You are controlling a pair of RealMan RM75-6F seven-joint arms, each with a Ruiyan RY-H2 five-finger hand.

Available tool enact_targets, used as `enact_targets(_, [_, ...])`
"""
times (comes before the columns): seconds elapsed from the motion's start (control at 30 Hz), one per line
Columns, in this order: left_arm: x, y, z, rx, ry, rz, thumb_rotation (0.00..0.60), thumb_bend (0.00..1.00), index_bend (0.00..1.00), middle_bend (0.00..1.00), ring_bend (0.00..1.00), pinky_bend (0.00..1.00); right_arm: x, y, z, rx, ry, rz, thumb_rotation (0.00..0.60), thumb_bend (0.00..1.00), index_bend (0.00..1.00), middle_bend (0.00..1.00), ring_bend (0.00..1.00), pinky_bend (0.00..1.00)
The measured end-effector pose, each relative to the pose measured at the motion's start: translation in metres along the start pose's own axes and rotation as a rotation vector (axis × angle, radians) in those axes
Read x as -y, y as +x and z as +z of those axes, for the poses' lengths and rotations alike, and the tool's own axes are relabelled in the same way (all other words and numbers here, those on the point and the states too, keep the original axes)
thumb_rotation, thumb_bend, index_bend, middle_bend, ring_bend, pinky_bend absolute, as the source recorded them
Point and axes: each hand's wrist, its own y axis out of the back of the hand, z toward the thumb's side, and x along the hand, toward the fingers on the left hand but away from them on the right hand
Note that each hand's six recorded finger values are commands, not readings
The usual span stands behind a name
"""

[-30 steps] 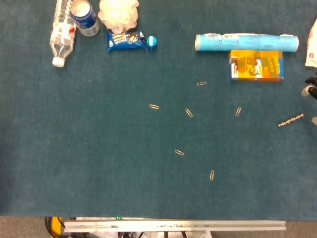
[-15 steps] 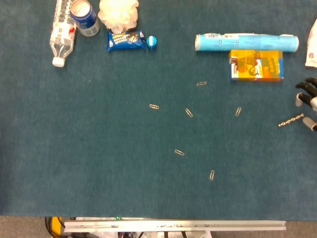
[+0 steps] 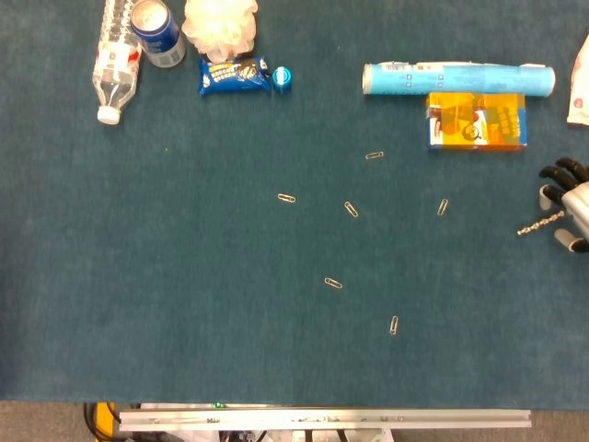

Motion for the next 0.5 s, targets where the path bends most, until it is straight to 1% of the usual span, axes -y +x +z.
enact_targets(0.5, [0.000, -0.001, 0.000, -0.001, -0.004, -0.005, 0.600, 0.05, 0.30, 0.34, 0.33, 0.45, 0.011, -0.008, 0.011, -0.022, 0.022, 0.039, 0.600, 0.21, 0.47, 0.25, 0.17, 0.37])
